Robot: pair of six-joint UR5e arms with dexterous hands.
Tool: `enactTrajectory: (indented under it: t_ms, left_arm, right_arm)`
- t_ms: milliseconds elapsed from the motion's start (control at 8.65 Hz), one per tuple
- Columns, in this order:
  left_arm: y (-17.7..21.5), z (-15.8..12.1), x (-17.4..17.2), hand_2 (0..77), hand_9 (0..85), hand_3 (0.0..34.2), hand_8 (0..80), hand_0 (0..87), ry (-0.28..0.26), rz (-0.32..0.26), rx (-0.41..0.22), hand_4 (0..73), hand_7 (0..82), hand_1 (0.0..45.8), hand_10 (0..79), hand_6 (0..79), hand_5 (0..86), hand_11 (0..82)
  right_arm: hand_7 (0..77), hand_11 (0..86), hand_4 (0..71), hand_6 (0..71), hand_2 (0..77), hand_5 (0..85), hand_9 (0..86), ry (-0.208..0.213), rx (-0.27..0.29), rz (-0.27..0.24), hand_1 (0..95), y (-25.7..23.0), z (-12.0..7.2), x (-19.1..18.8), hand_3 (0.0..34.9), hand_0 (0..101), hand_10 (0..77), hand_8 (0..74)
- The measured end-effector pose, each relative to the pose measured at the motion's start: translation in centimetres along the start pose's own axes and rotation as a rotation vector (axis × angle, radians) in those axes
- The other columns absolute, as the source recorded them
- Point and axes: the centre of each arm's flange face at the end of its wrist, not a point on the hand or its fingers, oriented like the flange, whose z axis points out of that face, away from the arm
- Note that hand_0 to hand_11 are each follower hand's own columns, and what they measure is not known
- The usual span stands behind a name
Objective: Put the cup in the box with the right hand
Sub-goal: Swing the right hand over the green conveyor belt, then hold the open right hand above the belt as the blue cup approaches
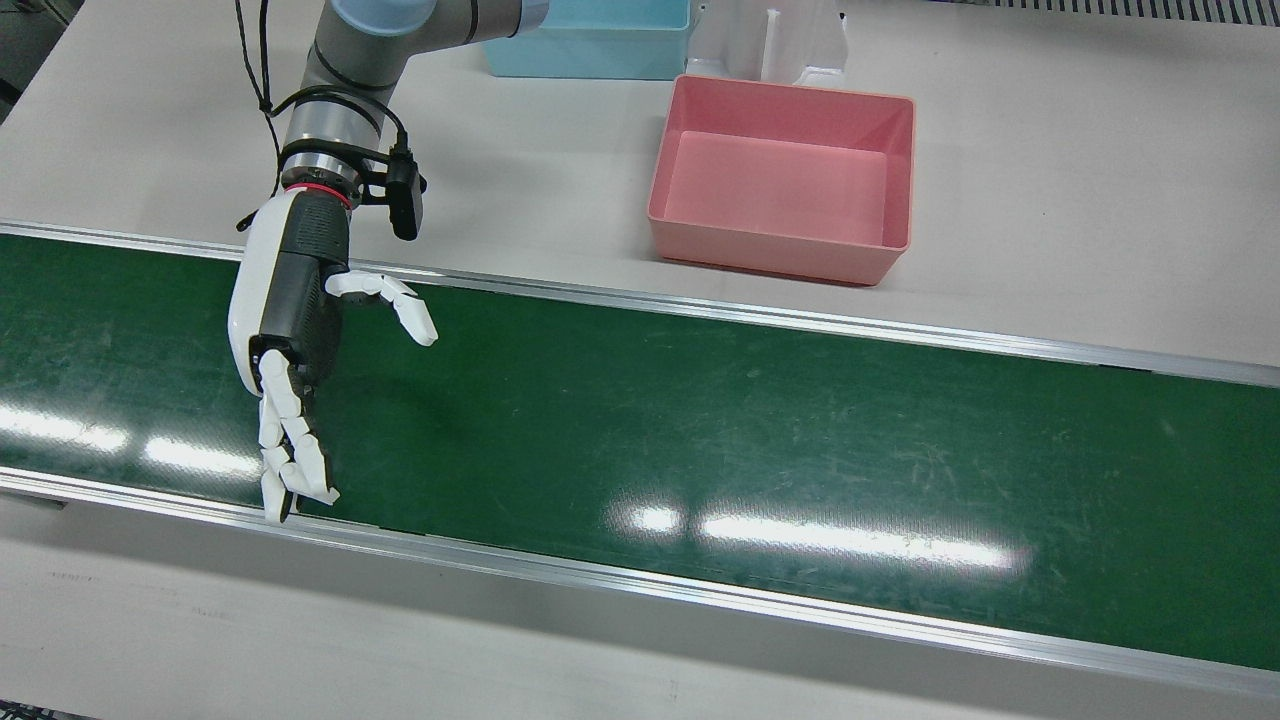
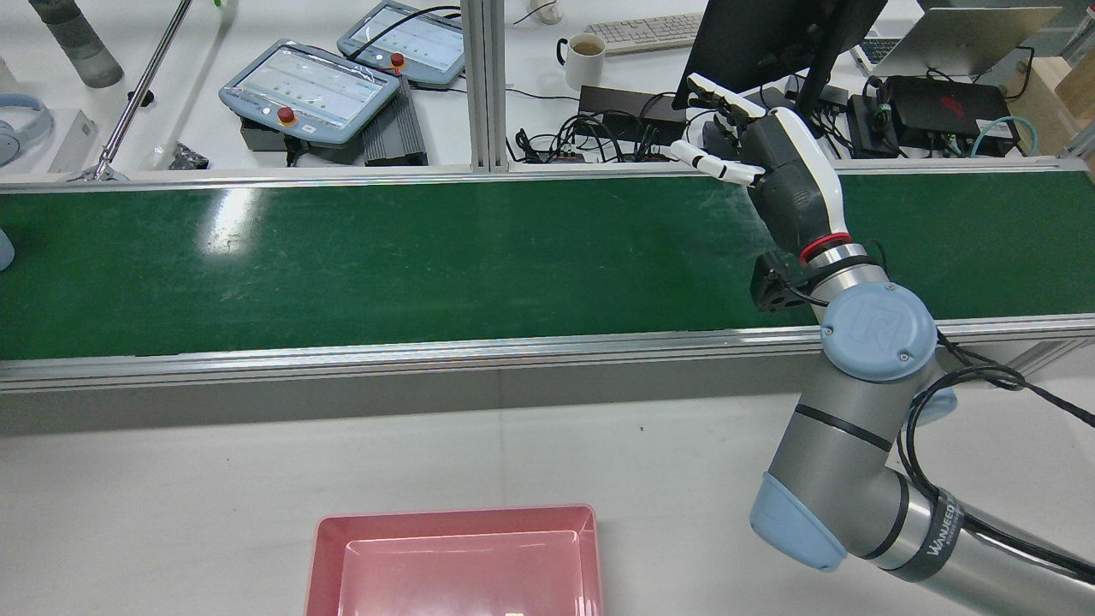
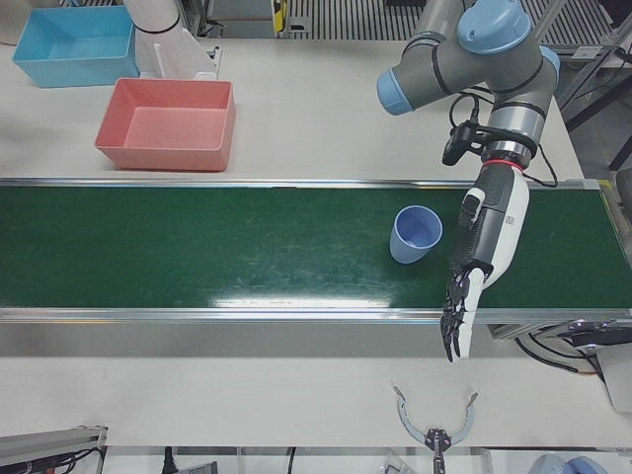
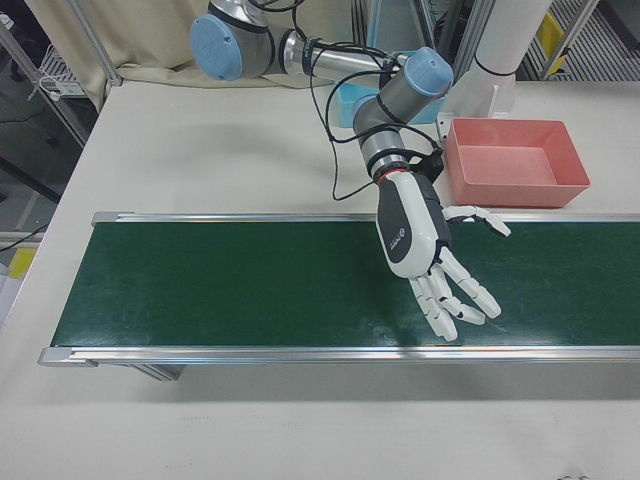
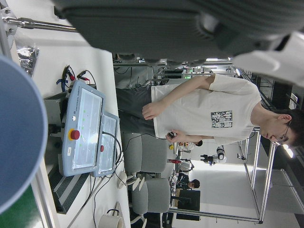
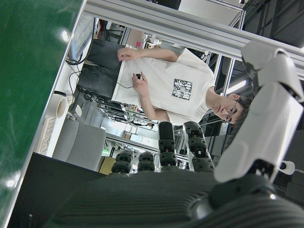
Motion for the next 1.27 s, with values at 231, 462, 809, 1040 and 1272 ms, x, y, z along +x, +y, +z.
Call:
enactTrajectory:
  t_ms: [231, 462, 809, 1040, 1272]
  left_arm:
    - [0.0, 0.0, 0.0, 0.5, 0.0, 0.0, 0.0, 0.0, 0.000, 0.000, 0.000, 0.0, 0.0, 0.5, 0.0, 0.0, 0.0, 0.0]
    - [0.0, 0.1, 0.0, 0.5, 0.0, 0.0, 0.0, 0.0, 0.000, 0.000, -0.001, 0.0, 0.0, 0.5, 0.0, 0.0, 0.0, 0.0]
    - [0.0, 0.1, 0.0, 0.5, 0.0, 0.0, 0.0, 0.0, 0.000, 0.000, 0.000, 0.0, 0.0, 0.5, 0.0, 0.0, 0.0, 0.0]
    - [0.0, 0.1, 0.0, 0.5, 0.0, 0.0, 0.0, 0.0, 0.000, 0.000, 0.000, 0.0, 0.0, 0.5, 0.0, 0.0, 0.0, 0.0]
    - [0.0, 0.1, 0.0, 0.5, 0.5, 0.0, 0.0, 0.0, 0.000, 0.000, -0.001, 0.0, 0.0, 0.5, 0.0, 0.0, 0.0, 0.0]
  right_arm:
    - [31.1, 8.2, 0.0, 7.6, 22.4, 2.7, 9.8, 0.008, 0.000, -0.011, 13.1, 1.2, 1.1, 1.7, 0.3, 39, 4.9, 2.2]
    - [19.1, 8.2, 4.4, 4.4, 1.6, 3.8, 7.1, 0.032, -0.007, -0.013, 1.1, 2.0, 0.8, 3.3, 8.3, 50, 4.9, 2.2]
    - [15.8, 9.3, 1.6, 3.3, 1.6, 4.4, 6.0, 0.050, -0.018, -0.009, 3.3, 2.7, 0.2, 4.5, 11.8, 50, 4.9, 0.5]
    - [16.9, 9.3, 4.4, 3.3, 1.6, 4.9, 7.1, 0.054, -0.023, -0.007, 3.3, 3.0, 0.1, 4.7, 10.2, 50, 4.9, 1.6]
    - [13.1, 9.8, 0.5, 3.3, 1.6, 4.4, 7.1, 0.034, -0.071, 0.004, 3.3, 2.3, 0.0, 5.7, 9.8, 50, 5.5, 1.6]
